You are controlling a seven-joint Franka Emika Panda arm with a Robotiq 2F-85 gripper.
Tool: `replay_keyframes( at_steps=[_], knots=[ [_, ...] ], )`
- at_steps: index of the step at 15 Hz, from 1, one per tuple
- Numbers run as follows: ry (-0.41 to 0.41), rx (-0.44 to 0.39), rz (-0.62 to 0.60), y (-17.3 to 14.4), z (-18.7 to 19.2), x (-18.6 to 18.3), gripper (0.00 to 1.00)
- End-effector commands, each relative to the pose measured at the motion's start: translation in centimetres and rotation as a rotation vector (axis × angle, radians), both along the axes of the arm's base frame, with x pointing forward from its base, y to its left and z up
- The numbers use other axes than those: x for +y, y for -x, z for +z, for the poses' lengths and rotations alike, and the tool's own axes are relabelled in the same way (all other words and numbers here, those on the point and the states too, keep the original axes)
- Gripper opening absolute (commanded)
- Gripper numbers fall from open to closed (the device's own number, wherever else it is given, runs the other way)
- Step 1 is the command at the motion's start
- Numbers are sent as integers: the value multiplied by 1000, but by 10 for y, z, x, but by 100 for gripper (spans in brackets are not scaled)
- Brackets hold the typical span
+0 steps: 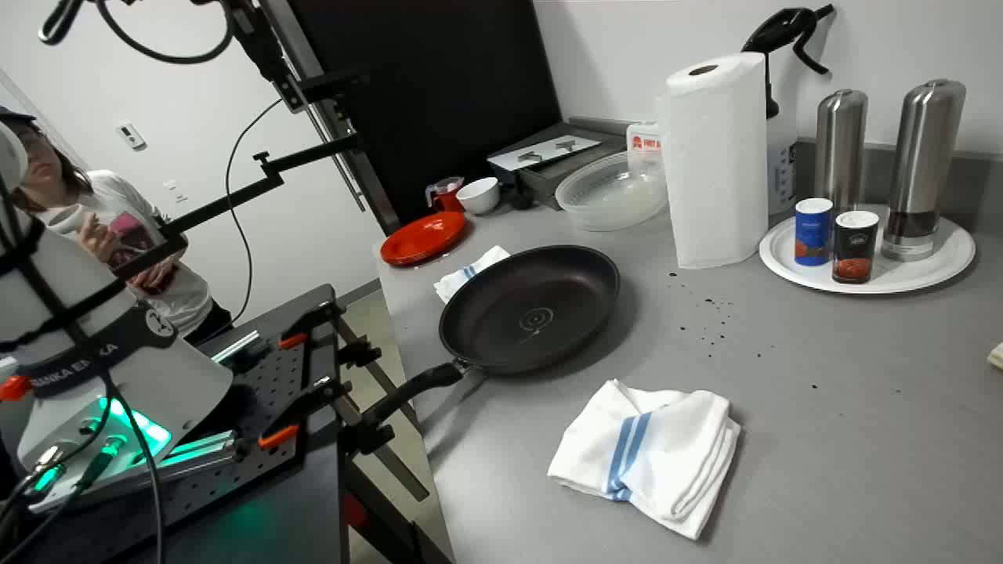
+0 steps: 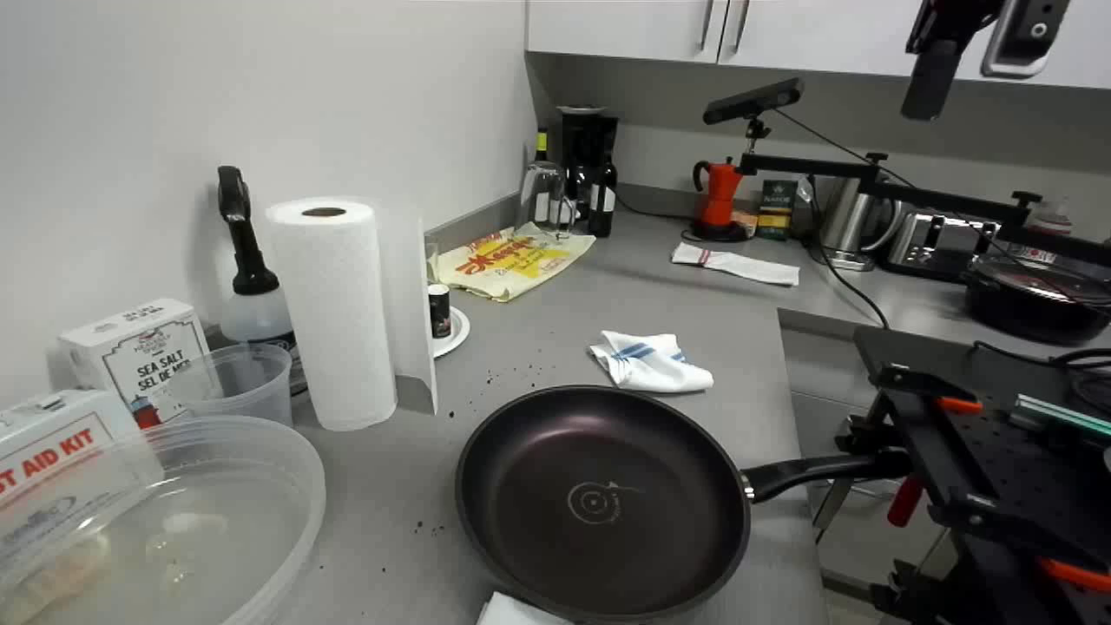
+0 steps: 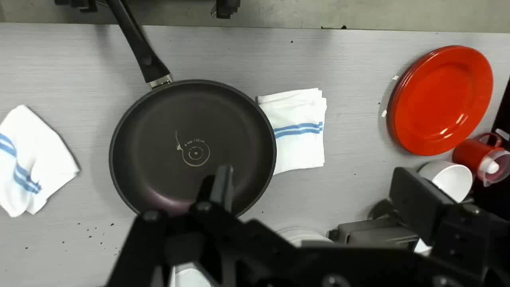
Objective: Pick up the cloth from the counter and wipe the pan
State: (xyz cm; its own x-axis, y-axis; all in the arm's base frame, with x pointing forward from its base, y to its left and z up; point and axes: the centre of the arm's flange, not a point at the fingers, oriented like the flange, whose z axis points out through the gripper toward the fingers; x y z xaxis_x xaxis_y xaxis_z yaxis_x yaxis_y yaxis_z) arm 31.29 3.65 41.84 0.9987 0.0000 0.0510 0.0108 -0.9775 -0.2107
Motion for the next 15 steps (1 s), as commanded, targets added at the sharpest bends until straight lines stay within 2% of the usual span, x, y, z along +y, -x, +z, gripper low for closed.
replay_keyframes(
  at_steps=[1,5,9,12,15],
  knots=[
    [0,4,0,0,-1,0,100],
    [39,-15,-84,-23,-26,-9,100],
    [95,-33,-211,-60,-67,-31,100],
    [150,-44,-329,-86,-100,-63,100],
    [192,-60,-376,-106,-123,-101,100]
  ],
)
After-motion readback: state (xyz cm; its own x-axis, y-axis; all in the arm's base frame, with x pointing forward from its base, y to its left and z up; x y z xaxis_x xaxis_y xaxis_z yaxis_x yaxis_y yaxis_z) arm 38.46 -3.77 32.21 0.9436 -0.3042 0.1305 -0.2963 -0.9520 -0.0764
